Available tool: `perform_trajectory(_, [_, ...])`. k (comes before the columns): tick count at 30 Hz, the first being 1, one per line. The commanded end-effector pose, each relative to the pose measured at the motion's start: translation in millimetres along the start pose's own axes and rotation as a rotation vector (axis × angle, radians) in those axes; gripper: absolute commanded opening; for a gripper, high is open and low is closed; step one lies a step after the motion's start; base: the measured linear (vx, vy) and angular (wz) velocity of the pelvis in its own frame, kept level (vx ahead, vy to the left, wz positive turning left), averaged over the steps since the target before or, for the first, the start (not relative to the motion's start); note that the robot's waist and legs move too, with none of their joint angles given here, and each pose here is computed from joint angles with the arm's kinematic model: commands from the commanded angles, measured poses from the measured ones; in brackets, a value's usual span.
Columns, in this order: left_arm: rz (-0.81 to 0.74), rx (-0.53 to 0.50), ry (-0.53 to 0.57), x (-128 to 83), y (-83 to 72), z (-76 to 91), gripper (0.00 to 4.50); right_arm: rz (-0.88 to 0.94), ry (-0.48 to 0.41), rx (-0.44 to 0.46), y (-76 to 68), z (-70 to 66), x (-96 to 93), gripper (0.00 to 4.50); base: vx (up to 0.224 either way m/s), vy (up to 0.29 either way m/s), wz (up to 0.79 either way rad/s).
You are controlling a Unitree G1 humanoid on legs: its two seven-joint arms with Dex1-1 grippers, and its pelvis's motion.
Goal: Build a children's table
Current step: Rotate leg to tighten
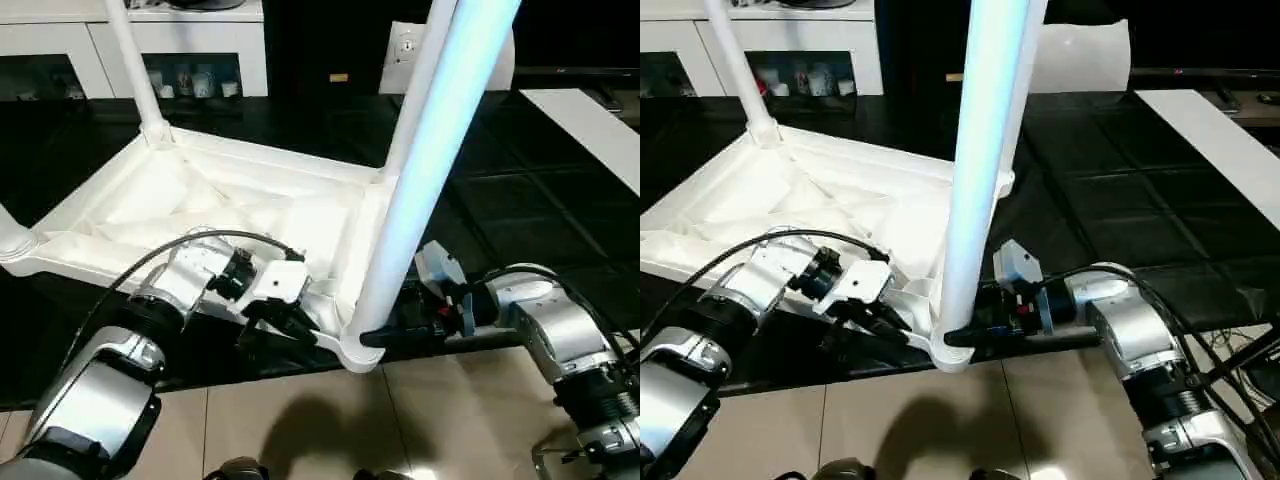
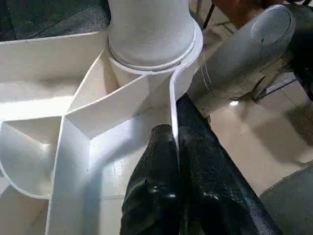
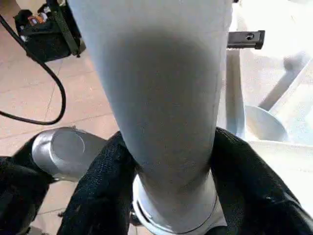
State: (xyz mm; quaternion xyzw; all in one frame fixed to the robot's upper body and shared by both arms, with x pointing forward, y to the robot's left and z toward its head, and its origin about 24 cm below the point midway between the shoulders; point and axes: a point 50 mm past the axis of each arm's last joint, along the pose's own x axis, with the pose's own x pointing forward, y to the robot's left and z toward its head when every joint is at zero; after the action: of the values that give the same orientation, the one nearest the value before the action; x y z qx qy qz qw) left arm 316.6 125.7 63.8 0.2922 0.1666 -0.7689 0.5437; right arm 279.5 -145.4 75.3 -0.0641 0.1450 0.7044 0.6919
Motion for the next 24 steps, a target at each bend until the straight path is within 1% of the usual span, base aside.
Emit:
perform_trajectory(1, [-0.06,0.03,0.026,4,-1.3,3.1,0.0,0.037,-0.022,0.013,2.2,3.8,3.6,1.93,0.0,0.0,0.0])
perform_trajectory(3, [-0.023,-0.005,0.009,5,1.6,3.3,0.0,0.025,-0.054,0.032,3.5,4.7,5.2,1.93,0.0,0.0,0.0])
perform_trajectory(4, [0.027,-0.039,-0.007,7,6.5,4.6,0.0,-0.008,-0.093,0.059,4.6,5.4,8.1,1.93,0.0,0.0,0.0])
perform_trajectory(6, [0.09,-0.066,-0.015,8,12.9,6.5,0.0,-0.065,-0.125,0.087,4.4,5.4,12.3,1.93,0.0,0.0,0.0])
perform_trajectory(7, [0.155,-0.088,-0.016,10,19.8,8.5,0.0,-0.138,-0.134,0.099,2.0,3.5,17.7,1.93,0.0,0.0,0.0])
perform_trajectory(10, [0.183,-0.099,-0.018,10,22.7,9.5,0.0,-0.168,-0.135,0.099,1.0,2.5,20.1,1.93,0.0,0.0,0.0])
perform_trajectory(11, [0.278,-0.145,-0.065,15,33.4,16.5,0.0,-0.311,-0.134,0.124,-6.3,-1.0,30.6,1.93,0.0,0.0,0.0])
perform_trajectory(13, [0.33,-0.18,-0.091,19,39.5,21.0,0.0,-0.413,-0.149,0.162,-12.0,-1.8,39.0,1.92,0.0,0.0,0.0])
perform_trajectory(14, [0.339,-0.184,-0.091,20,40.4,21.6,0.0,-0.433,-0.158,0.175,-13.3,-1.3,41.3,1.92,0.0,0.0,0.0])
perform_trajectory(15, [0.375,-0.204,-0.091,22,43.6,22.8,0.0,-0.506,-0.165,0.206,-18.4,-0.3,46.2,1.92,0.0,0.0,0.0])
perform_trajectory(16, [0.447,-0.237,-0.089,24,49.3,24.7,0.0,-0.625,-0.177,0.261,-27.0,1.9,53.8,1.91,0.0,0.0,0.0])
perform_trajectory(17, [0.447,-0.237,-0.089,24,49.3,24.7,0.0,-0.625,-0.177,0.261,-27.0,1.9,53.8,1.91,0.0,0.0,0.0])
perform_trajectory(20, [0.547,-0.287,-0.11,27,57.4,29.2,0.0,-0.76,-0.193,0.35,-37.5,7.9,65.3,1.91,0.0,0.0,0.0])
perform_trajectory(21, [0.547,-0.287,-0.11,27,57.4,29.2,0.0,-0.76,-0.193,0.35,-37.5,7.9,65.3,1.91,0.0,0.0,0.0])
perform_trajectory(22, [0.606,-0.305,-0.125,27,62.0,32.6,0.0,-0.818,-0.192,0.359,-42.1,15.6,75.2,1.91,0.0,0.0,0.0])
perform_trajectory(24, [0.619,-0.306,-0.127,27,63.0,33.3,0.0,-0.826,-0.196,0.353,-42.5,18.2,77.7,1.91,0.0,0.0,0.0])
